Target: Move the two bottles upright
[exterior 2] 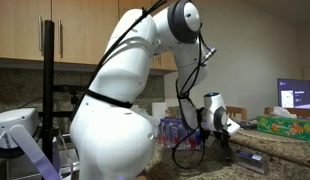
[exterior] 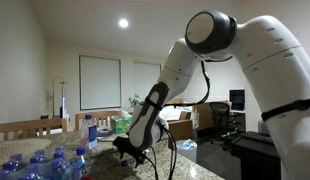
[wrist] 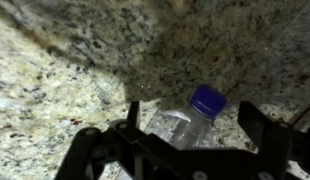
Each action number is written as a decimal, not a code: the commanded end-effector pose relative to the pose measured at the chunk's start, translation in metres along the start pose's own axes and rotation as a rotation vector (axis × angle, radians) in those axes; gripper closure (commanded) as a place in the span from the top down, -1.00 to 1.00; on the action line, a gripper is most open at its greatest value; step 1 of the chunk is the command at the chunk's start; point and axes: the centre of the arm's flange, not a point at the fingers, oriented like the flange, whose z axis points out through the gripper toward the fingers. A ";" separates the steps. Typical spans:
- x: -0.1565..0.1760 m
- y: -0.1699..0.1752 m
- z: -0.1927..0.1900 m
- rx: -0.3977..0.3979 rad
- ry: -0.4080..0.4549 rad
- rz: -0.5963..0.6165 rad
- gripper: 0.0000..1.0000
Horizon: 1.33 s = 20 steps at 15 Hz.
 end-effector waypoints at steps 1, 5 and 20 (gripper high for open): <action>0.007 -0.012 0.016 -0.032 -0.011 0.004 1.00; 0.010 -0.015 0.018 -0.084 -0.029 0.024 1.00; 0.008 0.000 -0.001 -0.304 -0.053 0.013 1.00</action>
